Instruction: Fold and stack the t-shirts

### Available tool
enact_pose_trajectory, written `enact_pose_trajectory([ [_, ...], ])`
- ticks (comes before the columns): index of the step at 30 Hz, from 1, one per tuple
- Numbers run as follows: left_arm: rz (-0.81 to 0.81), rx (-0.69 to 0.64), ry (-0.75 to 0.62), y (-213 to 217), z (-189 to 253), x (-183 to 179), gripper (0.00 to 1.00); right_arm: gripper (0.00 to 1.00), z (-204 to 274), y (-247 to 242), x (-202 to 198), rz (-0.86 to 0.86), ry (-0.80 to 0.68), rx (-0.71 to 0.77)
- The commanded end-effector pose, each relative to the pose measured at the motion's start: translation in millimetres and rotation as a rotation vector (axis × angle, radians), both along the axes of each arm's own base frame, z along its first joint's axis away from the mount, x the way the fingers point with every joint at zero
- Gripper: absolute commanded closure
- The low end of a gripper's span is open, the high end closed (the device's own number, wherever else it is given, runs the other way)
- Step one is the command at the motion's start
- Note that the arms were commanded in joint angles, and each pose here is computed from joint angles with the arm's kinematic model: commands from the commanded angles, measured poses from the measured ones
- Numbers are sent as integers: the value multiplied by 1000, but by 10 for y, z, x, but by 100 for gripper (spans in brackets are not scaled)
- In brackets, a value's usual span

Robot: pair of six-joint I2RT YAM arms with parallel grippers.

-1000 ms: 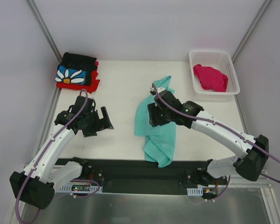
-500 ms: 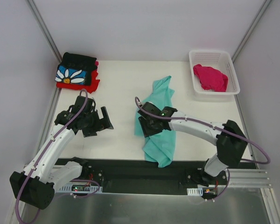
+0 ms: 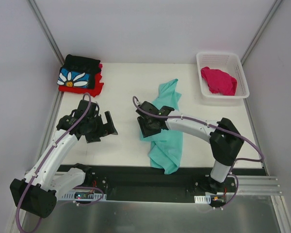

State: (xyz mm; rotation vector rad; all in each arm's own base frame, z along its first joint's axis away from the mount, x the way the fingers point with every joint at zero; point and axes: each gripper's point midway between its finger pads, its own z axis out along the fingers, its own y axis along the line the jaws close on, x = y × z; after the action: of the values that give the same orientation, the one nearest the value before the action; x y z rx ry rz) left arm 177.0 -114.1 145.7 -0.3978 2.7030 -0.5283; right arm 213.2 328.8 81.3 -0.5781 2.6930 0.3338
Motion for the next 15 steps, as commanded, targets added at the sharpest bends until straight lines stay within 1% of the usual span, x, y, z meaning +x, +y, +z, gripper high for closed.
enact_pose_trajectory([
  [1, -12, 10, -3, 7, 13, -31, 1, 56, 164, -226, 136, -73, -58, -68],
  [2, -11, 12, -2, 11, 7, -32, 1, 56, 165, -264, 156, -92, -61, -84],
  [3, -11, 12, -2, 10, 3, -32, 1, 55, 157, -398, 177, -117, -76, -146],
  [5, -10, 12, 2, 10, -8, -33, 1, 55, 73, -431, 151, -135, -52, -191],
  [7, -11, 9, -1, 4, -4, -29, 1, 55, 42, -496, 162, -154, -67, -259],
  [9, -12, 7, 0, 1, 0, -30, 1, 55, 26, -519, 149, -168, -84, -295],
  [15, -16, 7, -9, 5, 11, -36, 1, 56, -121, -446, 71, -162, -53, -314],
])
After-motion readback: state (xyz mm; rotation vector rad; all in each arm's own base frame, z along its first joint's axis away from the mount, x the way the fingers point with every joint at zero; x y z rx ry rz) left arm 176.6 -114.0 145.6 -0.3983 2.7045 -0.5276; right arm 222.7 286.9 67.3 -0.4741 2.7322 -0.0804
